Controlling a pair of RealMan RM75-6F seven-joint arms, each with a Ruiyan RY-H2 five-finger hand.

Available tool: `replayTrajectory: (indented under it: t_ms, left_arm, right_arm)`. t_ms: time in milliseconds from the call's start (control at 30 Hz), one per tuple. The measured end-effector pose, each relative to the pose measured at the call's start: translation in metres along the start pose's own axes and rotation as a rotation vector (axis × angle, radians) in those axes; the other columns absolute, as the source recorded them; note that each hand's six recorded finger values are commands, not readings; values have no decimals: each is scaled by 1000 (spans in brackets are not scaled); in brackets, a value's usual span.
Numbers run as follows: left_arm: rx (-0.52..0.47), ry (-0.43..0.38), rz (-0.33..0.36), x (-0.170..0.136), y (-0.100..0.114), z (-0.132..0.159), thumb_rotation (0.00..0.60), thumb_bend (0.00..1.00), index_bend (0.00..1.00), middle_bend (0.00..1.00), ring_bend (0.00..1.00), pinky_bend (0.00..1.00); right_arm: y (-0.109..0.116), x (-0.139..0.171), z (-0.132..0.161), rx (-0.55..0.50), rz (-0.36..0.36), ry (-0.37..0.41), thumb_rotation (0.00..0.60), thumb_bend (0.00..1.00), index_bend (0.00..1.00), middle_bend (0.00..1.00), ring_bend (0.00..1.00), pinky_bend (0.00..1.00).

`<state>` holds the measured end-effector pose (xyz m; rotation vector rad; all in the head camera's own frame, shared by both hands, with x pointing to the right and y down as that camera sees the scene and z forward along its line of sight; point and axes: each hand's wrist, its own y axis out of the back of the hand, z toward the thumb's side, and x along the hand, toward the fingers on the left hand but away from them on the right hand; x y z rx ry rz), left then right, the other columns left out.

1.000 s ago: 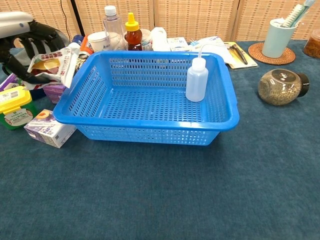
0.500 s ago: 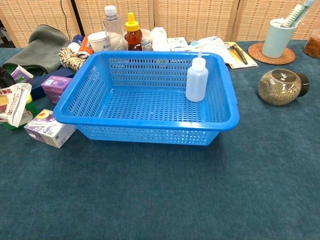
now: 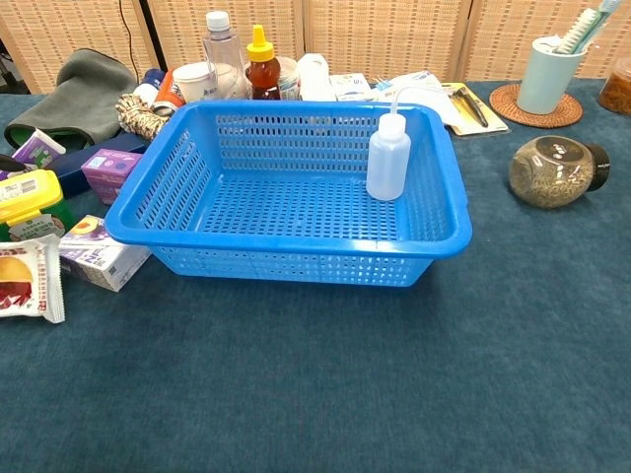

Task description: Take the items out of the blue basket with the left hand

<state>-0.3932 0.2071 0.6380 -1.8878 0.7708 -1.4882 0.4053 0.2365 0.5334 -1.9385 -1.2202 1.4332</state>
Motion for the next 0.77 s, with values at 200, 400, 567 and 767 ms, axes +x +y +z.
replayTrajectory:
  t_ms: [200, 400, 567, 767]
  left_arm:
    - [-33, 4, 87, -11, 19, -7, 600, 60, 0, 0, 0, 0]
    - [-42, 75, 236, -35, 50, -28, 600, 60, 0, 0, 0, 0]
    - [-17, 153, 339, -61, 72, -45, 600, 60, 0, 0, 0, 0]
    - [24, 164, 359, -73, 84, -46, 600, 60, 0, 0, 0, 0]
  right_arm:
    - [3, 0, 0, 21, -20, 2, 600, 0, 0, 0, 0, 0]
    - [17, -2, -2, 149, -152, 4, 600, 0, 0, 0, 0, 0]
    - [23, -6, -8, 206, -230, 5, 600, 0, 0, 0, 0, 0]
    - [29, -9, -10, 227, -285, 9, 600, 0, 0, 0, 0, 0]
